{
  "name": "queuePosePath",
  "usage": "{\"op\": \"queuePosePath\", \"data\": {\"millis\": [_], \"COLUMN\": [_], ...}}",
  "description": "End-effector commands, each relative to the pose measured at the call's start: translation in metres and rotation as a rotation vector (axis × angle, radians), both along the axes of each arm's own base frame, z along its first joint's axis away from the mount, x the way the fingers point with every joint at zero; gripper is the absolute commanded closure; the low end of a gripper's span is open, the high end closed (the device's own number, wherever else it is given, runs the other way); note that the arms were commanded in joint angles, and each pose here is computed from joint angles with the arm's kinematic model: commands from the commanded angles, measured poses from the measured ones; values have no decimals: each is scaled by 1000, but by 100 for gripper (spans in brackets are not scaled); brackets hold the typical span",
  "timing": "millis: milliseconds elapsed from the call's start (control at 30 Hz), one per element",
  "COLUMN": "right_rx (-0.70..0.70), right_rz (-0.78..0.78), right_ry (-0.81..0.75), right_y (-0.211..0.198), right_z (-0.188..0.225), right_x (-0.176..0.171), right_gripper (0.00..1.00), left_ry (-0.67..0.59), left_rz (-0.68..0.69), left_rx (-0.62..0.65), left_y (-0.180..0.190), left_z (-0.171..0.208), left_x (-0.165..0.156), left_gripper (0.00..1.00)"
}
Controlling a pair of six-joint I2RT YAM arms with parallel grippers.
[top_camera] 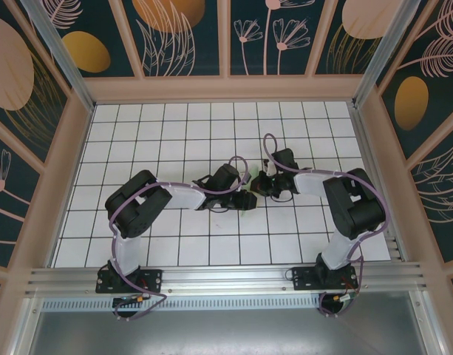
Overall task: Fold a paper plane with a square sheet of paper (fold left side to right side)
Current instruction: Fold the wing for the fifth time at the center of the table.
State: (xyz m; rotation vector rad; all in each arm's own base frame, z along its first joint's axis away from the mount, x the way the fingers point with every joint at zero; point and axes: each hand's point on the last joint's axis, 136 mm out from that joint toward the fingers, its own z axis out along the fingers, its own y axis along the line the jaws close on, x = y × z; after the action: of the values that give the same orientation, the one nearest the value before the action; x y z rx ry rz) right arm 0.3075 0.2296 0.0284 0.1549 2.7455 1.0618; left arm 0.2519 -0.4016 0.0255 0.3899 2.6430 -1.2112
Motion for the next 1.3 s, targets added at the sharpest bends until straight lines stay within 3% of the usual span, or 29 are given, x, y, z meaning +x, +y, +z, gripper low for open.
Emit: {"op": "queuePosePath", "data": {"millis": [0, 533, 1267], "right_rx": [18, -227, -235], "right_rz": [16, -19, -56], "right_ry": [-11, -25, -97], "right_y": [11, -20, -38], "right_z": [5, -33, -25], "right_x": [6, 21, 66], "right_gripper": [93, 93, 92], "left_ry": [120, 155, 182], "left_rz": [14, 25, 19], "left_rx": [142, 154, 159], "left_y": [26, 32, 33], "left_z": [-51, -59, -67], "left_x": [-22, -29, -33], "left_gripper": [67, 69, 69]}}
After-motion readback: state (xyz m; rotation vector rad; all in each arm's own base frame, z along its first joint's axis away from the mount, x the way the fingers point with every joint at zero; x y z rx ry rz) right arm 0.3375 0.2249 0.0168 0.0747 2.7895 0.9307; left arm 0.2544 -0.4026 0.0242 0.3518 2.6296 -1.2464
